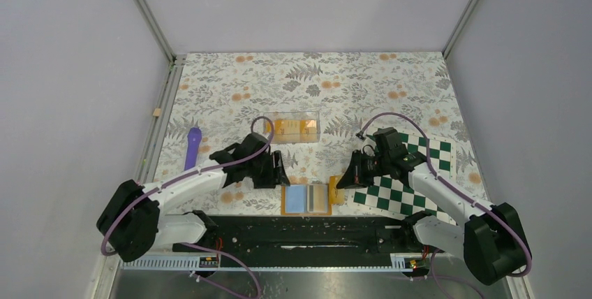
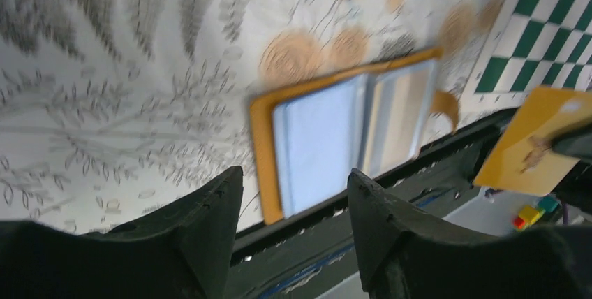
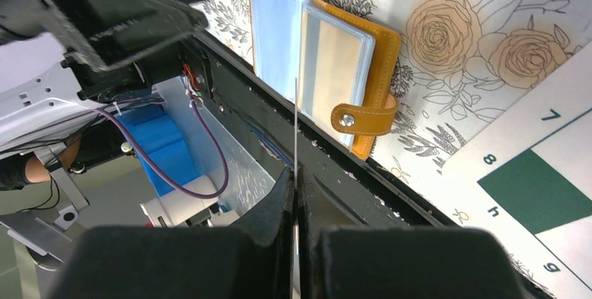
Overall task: Put the credit cards into the card holder
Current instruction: Insert the credit card into the card holder.
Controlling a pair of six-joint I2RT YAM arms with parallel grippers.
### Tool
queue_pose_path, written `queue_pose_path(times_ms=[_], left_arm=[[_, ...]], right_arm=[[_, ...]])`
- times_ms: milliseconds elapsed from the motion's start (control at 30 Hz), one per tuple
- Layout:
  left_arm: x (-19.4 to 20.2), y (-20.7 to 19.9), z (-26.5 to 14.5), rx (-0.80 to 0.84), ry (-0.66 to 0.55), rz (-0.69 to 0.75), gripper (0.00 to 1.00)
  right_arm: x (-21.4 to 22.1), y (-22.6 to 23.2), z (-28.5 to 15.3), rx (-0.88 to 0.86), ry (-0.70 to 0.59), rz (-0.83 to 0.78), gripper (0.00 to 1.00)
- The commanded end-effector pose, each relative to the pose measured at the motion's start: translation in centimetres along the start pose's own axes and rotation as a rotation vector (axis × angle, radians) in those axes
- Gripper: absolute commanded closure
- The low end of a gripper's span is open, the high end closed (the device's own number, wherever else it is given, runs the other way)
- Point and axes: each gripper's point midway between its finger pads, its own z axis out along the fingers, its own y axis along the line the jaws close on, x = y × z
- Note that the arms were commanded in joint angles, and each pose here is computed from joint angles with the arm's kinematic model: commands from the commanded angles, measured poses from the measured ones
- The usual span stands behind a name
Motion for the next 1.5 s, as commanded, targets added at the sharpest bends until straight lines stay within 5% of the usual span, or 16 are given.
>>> queue_pose_path(times_ms=[0, 300, 700, 1100, 1467], left_arm=[[2.1, -0.3, -0.7, 0.1, 0.043, -0.094, 0.43], [5.7, -0.1, 1.8, 0.233, 0.159, -0.211, 0.46], [6.7, -6.1, 5.0, 0.37, 0.238, -0.236, 0.56], [6.9, -1.4, 5.1, 0.05, 0.172, -0.166, 0.56], [7.8, -1.3, 6.9, -0.014, 0.23, -0.126, 0.66]], right_arm=[[-0.7, 1.6, 0.2, -0.054, -0.014, -0.035, 1.0], [0.0, 1.3, 0.7, -0.064, -0.003, -0.027, 1.0], [0.2, 0.0, 0.8, -0.017, -0.026, -0.016, 1.0], [-1.5, -1.2, 1.2, 0.033, -0.034, -0.074, 1.0], [-4.9, -2.1, 2.1, 0.051, -0.052, -0.109, 1.0]])
